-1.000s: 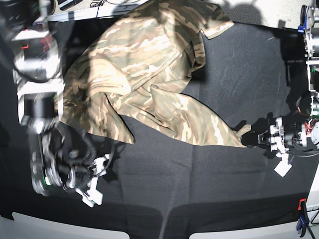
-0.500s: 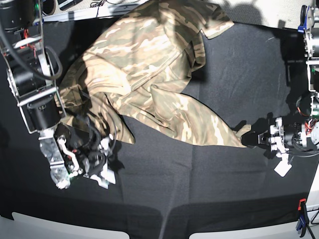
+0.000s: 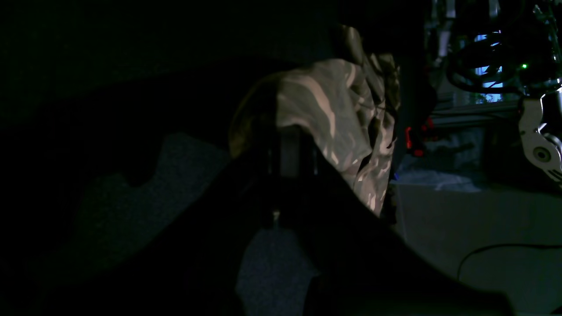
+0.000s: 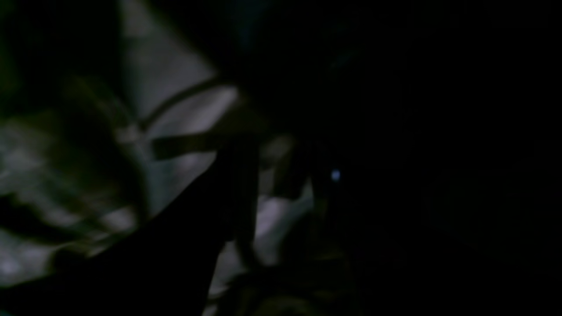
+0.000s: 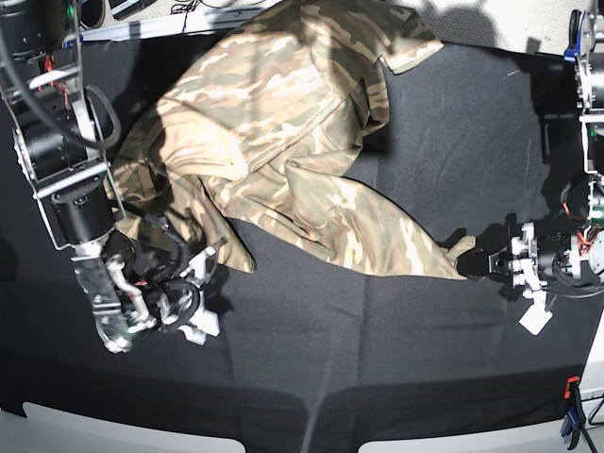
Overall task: Layout the t-shirt on the table in an organized manner, then fold the t-shirt properly
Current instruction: 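Pull the grasped hem with the right gripper away from the left gripper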
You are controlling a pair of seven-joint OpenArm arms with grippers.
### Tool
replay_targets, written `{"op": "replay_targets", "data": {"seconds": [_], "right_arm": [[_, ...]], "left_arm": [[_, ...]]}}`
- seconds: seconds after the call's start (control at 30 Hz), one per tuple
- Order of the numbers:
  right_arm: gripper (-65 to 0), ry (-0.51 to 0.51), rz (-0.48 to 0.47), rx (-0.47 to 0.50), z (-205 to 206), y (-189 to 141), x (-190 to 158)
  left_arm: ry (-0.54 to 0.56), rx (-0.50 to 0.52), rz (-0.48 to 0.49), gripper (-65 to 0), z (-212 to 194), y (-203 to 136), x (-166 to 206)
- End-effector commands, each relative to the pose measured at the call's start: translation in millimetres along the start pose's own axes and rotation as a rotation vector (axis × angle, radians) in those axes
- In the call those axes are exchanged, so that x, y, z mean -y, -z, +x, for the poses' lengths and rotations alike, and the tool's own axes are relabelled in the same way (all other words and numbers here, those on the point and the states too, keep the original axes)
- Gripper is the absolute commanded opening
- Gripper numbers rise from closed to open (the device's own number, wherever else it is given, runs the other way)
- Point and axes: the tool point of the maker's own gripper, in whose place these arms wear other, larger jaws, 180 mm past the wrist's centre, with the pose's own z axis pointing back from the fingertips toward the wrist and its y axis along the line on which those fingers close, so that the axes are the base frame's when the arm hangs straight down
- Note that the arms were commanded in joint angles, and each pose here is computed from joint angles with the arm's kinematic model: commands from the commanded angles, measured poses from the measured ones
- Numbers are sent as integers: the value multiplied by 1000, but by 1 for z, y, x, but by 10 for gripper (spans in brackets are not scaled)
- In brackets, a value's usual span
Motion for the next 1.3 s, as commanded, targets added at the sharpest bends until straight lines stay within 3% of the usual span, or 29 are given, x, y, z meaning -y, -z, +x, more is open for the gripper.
{"op": "replay_targets", "data": {"seconds": [0.0, 0.1, 0.23, 0.6, 0.93, 1.1, 1.27], "right_arm": [[-465, -9, -5, 37, 15, -16, 5], [-458, -8, 44, 2, 12, -15, -7], [-416, -3, 112, 44, 23, -16, -21], [-410, -63, 139, 15, 41, -8, -46], [-411, -85, -112, -124, 52, 3, -33], [-411, -109, -168, -155, 62, 14, -46], [-431, -140, -303, -247, 57, 24, -48]], "left_arm": [[41, 53, -11, -650, 23, -10, 8], [41, 53, -11, -650, 23, -10, 8], [41, 53, -11, -650, 23, -10, 8], [41, 53, -11, -650, 23, -10, 8], [41, 53, -11, -650, 23, -10, 8], [41, 53, -10, -650, 23, -10, 8], [41, 53, -11, -650, 23, -10, 8]]}}
